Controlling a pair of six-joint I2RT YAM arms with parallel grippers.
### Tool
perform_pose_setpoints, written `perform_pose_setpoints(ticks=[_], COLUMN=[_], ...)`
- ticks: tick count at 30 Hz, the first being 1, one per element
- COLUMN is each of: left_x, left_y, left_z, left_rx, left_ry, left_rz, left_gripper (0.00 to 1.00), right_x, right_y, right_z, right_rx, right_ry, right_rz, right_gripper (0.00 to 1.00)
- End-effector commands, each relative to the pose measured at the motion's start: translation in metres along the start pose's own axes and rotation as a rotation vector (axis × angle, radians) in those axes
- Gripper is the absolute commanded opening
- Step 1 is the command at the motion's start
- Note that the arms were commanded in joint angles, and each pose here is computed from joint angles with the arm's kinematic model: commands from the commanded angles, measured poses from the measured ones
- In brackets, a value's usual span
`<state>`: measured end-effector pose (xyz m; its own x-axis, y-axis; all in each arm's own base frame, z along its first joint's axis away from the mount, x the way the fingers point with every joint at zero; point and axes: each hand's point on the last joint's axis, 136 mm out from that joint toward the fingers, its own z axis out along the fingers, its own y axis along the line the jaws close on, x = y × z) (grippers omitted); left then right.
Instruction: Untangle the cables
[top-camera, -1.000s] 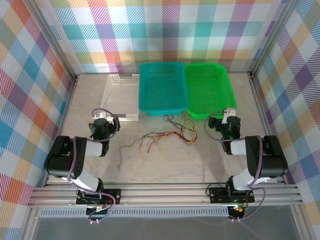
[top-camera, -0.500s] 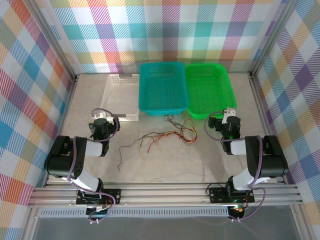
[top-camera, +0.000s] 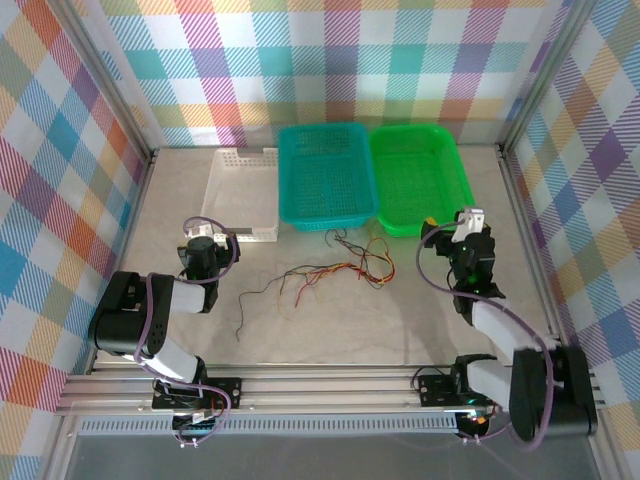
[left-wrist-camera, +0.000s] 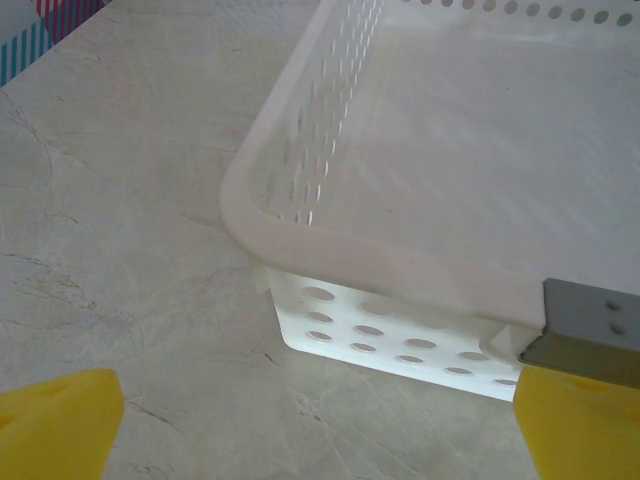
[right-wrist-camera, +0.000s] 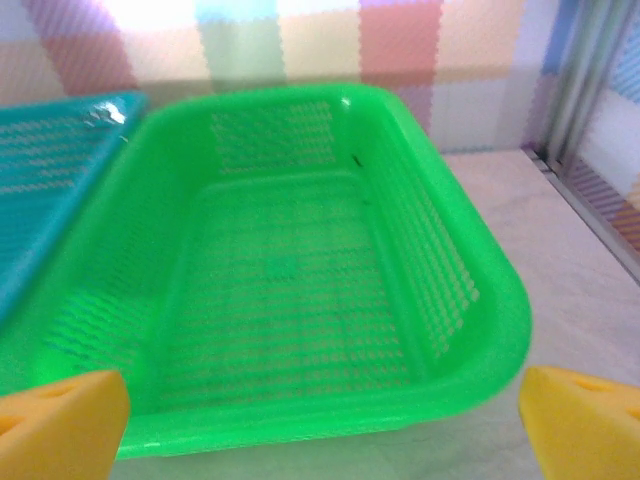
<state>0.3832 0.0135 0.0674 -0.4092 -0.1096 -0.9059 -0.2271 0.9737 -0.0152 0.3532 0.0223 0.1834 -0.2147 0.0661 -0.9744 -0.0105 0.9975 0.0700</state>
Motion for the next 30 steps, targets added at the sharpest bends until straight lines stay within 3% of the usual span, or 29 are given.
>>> perform_pose_setpoints(ticks=[1, 3, 6, 10, 13, 18, 22, 30], left_x=[-0.018, -0.017, -0.017, -0.017, -0.017, -0.017, -0.017, -0.022], left_y=[-0.004, -0.004, -0.004, -0.004, -0.004, -0.004, -0.004, 0.002], left_z=[0.000, 0.000, 0.000, 0.000, 0.000, 0.001, 0.001, -0.003], left_rx=[0.009, 0.009, 0.008, 0.009, 0.007, 0.007, 0.008, -0.023], left_ry=[-0.056, -0.054, -0.055, -0.055, -0.055, -0.053, -0.054, -0.065], left_rz=[-0.002, -0.002, -0.002, -0.003, -0.003, -0.003, -0.002, -0.019], left_gripper=[1.00, 1.00, 1.00, 1.00, 1.00, 1.00, 1.00, 1.00], right_x=[-0.023, -0.043, -0.056, -0.048, -0.040, 0.023, 0.073, 0.126], right_y=[0.028, 0.052, 0.065, 0.089, 0.111, 0.126, 0.131, 0.138], right_z=[-0.025, -0.045, -0.063, -0.078, -0.082, -0.079, -0.077, -0.070], right_rx=[-0.136, -0.278, -0.351, -0.459, -0.560, -0.380, -0.303, -0.234], right_ry=[0.012, -0.013, 0.066, 0.254, 0.264, 0.443, 0.549, 0.623], right_rz=[0.073, 0.092, 0.300, 0.464, 0.494, 0.303, 0.349, 0.408], right_gripper=[1.00, 1.00, 1.00, 1.00, 1.00, 1.00, 1.00, 1.00])
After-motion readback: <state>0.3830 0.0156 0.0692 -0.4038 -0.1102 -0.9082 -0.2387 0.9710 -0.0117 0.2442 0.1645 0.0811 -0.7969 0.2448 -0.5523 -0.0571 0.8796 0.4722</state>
